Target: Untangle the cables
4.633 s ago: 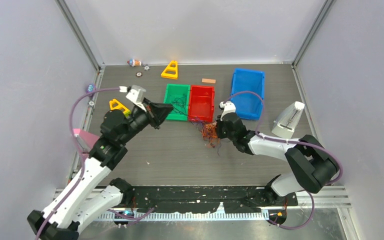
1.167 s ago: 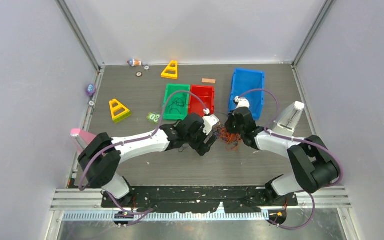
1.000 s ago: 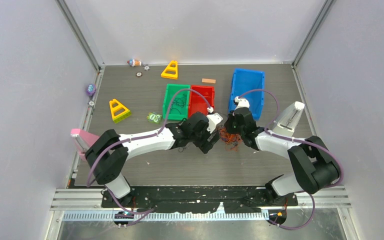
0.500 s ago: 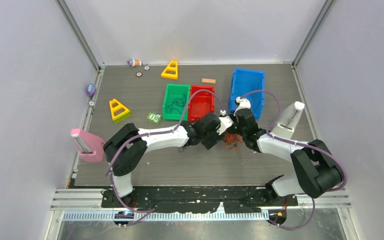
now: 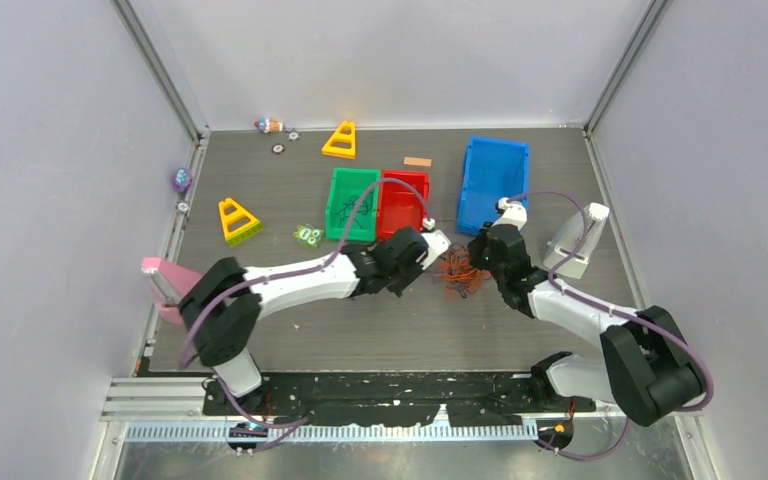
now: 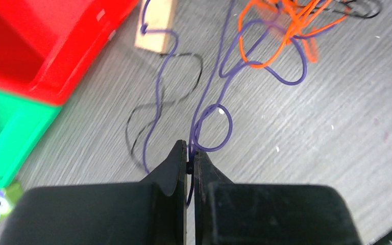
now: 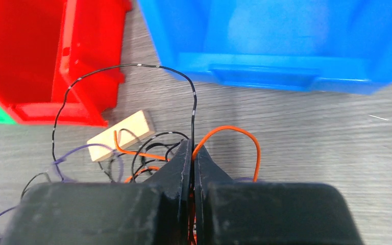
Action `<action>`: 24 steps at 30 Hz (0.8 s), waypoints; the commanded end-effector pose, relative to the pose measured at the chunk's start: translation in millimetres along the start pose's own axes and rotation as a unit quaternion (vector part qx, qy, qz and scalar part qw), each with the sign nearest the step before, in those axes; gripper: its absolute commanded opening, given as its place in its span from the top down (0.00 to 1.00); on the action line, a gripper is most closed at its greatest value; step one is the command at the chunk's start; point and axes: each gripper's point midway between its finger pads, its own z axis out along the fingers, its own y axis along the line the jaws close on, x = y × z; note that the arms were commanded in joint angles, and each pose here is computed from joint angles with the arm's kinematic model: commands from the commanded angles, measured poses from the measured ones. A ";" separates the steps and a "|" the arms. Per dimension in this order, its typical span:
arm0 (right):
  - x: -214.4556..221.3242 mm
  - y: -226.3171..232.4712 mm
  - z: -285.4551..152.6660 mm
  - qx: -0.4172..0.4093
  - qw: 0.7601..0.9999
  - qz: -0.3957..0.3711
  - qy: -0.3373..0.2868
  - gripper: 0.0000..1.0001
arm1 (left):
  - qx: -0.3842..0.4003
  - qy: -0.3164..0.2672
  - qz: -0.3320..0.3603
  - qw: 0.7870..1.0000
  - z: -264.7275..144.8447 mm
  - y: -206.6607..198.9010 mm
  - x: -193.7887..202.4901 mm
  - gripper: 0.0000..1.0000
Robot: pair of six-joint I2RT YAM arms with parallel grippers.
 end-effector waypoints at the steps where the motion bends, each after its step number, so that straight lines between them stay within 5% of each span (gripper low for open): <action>1: -22.8 -26.3 -9.4 0.059 0.996 0.040 -0.062 0.95 | -0.035 -0.041 -0.058 0.997 -54.9 27.2 -7.0 1.00; 9: -21.9 -66.1 -20.6 0.160 0.981 0.070 -0.081 0.95 | -0.059 -0.140 -0.215 0.965 -136.8 83.0 0.5 1.00; 15: -27.3 -88.5 -36.7 0.213 0.965 0.103 -0.114 0.95 | -0.149 -0.230 -0.344 0.898 -204.2 146.3 33.6 1.00; 24: -31.4 -128.7 -73.1 0.288 0.923 0.164 -0.197 0.95 | -0.320 -0.288 -0.435 0.791 -281.0 203.2 87.9 1.00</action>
